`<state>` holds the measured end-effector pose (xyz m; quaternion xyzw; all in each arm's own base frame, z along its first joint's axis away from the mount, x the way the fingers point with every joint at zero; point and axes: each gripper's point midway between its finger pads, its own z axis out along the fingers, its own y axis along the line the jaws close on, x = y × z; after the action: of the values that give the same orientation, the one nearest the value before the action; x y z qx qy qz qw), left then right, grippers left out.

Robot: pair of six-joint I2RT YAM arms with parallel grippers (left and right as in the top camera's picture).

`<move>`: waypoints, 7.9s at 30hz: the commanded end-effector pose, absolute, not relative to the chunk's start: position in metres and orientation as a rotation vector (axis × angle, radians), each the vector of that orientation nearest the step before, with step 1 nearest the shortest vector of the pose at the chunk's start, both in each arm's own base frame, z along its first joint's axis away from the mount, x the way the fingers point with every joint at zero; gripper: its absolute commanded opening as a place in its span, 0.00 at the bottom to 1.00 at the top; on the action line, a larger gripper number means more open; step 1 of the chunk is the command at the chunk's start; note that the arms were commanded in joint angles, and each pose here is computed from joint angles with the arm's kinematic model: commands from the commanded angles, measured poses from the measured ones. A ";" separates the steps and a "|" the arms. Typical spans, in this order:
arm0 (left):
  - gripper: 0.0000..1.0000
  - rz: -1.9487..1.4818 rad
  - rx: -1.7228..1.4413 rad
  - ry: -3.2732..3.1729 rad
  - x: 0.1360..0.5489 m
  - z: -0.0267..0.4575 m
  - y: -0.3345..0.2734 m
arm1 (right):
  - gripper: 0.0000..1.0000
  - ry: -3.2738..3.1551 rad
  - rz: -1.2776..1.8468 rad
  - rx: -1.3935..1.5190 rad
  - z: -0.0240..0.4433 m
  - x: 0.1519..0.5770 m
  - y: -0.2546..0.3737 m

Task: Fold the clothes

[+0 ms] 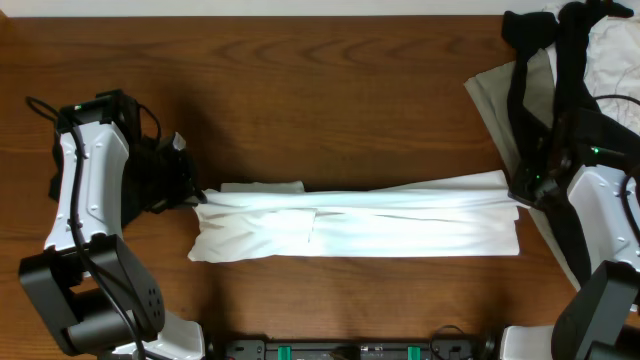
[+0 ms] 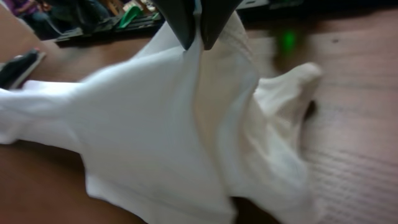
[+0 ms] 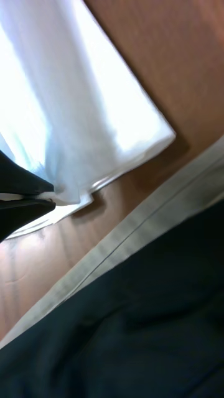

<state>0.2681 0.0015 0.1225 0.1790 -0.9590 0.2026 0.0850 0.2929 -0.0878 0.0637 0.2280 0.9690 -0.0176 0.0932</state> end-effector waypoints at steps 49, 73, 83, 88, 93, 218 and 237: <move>0.16 0.272 0.625 -2.608 0.187 0.071 0.017 | 0.08 2.917 -0.035 0.769 0.066 0.273 -0.089; 0.06 0.369 0.565 -2.870 0.227 0.104 -0.007 | 0.08 2.903 -0.036 0.766 0.067 0.276 -0.090; 0.06 0.326 0.612 -2.946 0.230 0.031 -0.014 | 0.08 2.903 -0.036 0.766 0.067 0.276 -0.090; 0.07 0.262 0.647 -3.117 0.263 0.015 0.001 | 0.07 2.907 -0.036 0.766 0.066 0.275 -0.090; 0.07 0.293 0.695 -3.169 0.280 0.018 0.002 | 0.07 2.911 -0.036 0.767 0.066 0.274 -0.090; 0.06 0.501 0.452 -2.755 0.205 0.135 -0.040 | 0.07 2.902 -0.037 0.757 0.067 0.277 -0.089; 0.06 0.276 0.540 -3.076 0.272 0.115 -0.002 | 0.06 2.907 -0.037 0.759 0.066 0.276 -0.089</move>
<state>0.2693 -0.0195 0.1223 0.1532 -0.9780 0.1413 0.0110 0.2755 -0.0883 0.0611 0.2450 0.9676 -0.0123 0.0595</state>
